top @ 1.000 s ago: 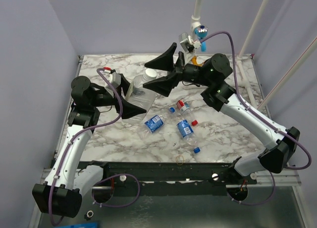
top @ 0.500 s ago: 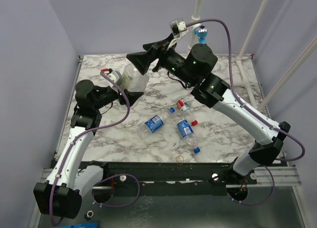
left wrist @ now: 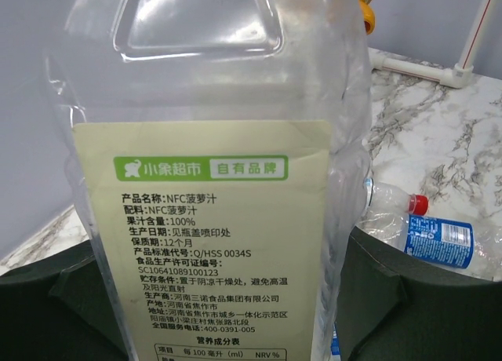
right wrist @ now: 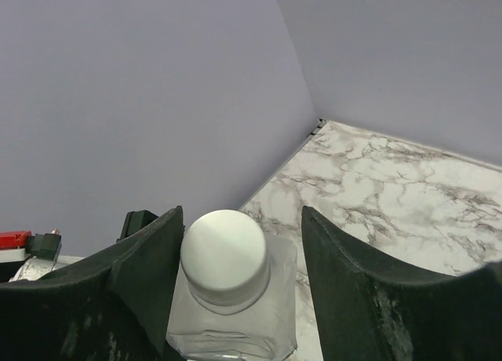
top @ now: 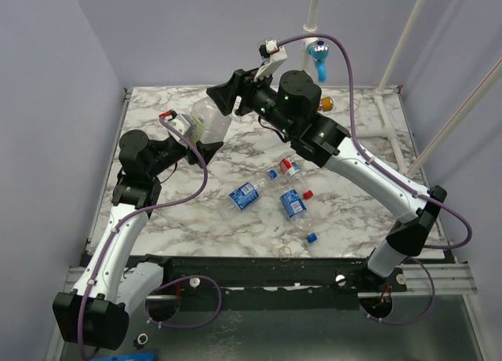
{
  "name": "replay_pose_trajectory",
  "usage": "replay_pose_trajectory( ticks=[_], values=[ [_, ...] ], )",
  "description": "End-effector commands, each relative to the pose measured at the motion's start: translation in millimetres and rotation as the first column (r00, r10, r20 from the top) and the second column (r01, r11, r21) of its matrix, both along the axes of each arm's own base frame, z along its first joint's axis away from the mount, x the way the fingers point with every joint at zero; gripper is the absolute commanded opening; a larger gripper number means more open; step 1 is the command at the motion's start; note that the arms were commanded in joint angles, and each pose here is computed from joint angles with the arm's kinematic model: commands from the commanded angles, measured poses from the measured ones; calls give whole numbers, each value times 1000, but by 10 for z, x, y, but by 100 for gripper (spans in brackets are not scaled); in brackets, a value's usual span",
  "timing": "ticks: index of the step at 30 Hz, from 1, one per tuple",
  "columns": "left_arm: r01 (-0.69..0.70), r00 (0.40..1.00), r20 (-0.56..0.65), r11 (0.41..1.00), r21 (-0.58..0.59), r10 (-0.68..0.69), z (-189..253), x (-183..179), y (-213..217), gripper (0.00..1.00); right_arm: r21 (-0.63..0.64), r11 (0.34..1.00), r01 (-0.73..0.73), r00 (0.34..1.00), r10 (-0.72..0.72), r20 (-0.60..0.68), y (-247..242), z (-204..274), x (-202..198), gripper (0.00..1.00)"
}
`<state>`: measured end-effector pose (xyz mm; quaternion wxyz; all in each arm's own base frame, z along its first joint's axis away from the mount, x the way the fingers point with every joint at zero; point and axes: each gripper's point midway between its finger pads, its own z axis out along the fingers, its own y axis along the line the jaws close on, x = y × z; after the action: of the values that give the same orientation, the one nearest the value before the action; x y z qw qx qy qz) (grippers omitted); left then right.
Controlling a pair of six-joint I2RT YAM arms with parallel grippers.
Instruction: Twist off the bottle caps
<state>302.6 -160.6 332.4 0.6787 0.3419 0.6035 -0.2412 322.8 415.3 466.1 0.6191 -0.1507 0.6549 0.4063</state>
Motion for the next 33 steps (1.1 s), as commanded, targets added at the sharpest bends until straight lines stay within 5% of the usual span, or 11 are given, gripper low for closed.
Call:
replay_pose_trajectory(
  ticks=[1, 7, 14, 21, 27, 33],
  values=[
    [-18, 999, 48, 1000, -5, 18, 92, -2, 20, 17, 37, 998, -41, 999, 40, 5, 62, 36, -58, 62],
    [-18, 999, 43, 1000, -12, 18, 106, 2, 16, 17, 14, 998, -69, 997, 69, -33, 155, -83, -57, 62],
    [41, 999, 18, 998, -38, -40, 139, -79, -65, 17, 67, 993, -94, 995, 92, 35, 77, 89, -164, 22],
    [355, 927, -90, 929, -104, -364, 169, -614, -377, 15, 65, 966, -251, 951, 234, 202, -57, 375, -546, 11],
    [565, 783, -201, 808, -169, -589, 215, -1049, -489, 14, -35, 780, -624, 711, 586, 388, -202, 431, -1406, 8],
    [626, 707, -259, 752, -206, -659, 243, -1198, -498, 14, -98, 606, -789, 534, 757, 377, -318, 246, -1709, 8]
  ],
)
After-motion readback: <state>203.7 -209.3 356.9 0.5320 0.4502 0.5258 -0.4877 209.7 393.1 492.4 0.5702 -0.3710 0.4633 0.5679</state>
